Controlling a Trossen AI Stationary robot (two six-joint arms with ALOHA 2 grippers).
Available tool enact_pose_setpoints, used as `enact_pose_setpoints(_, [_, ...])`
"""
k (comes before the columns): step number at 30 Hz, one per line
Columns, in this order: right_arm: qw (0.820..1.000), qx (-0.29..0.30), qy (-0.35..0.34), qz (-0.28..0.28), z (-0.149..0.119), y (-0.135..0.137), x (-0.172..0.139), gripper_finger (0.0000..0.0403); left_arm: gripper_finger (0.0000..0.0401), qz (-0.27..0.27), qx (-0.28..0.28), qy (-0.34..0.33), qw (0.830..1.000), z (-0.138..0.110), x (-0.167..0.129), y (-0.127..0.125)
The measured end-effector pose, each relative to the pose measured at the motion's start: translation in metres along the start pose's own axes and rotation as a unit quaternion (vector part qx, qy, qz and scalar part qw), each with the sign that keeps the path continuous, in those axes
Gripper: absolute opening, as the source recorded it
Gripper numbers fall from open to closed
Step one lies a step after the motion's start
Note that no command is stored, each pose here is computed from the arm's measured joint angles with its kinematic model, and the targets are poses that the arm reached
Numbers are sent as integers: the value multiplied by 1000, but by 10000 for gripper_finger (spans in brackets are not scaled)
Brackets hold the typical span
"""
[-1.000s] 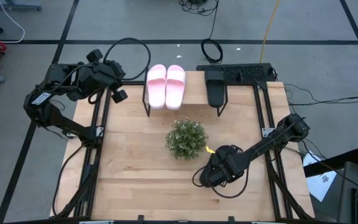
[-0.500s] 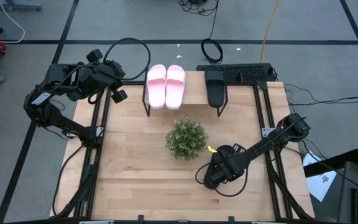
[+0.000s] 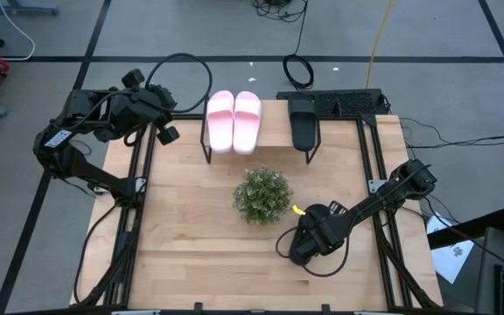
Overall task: Pick and place slides into the shelf
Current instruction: Put the black slide on the shelf
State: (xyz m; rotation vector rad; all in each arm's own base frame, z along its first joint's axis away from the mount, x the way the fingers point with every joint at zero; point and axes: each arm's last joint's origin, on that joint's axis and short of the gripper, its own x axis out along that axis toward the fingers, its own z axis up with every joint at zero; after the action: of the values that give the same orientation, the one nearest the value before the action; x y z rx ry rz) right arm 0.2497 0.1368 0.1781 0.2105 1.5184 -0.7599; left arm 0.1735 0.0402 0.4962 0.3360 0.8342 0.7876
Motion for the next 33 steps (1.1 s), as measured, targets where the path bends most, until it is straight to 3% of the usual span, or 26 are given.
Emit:
enact_pose_setpoints(8, [1000,3,8,-22,-2,-4,0,9,134,0,0,0,1000,0,0,0])
enact_pose_setpoints(14, [999,9,17,-45,-4,-11,-2,4,134,0,0,0,1000,0,0,0])
enact_pose_setpoints(20, [999,32,12,-24,-7,-27,-19,3,134,0,0,0,1000,0,0,0])
enact_pose_setpoints(28, [996,81,-5,19,-20,-74,-57,2,134,0,8,0,1000,0,0,0])
enact_pose_setpoints(33, [985,117,-98,82,-23,-107,-81,1,134,0,9,0,1000,0,0,0])
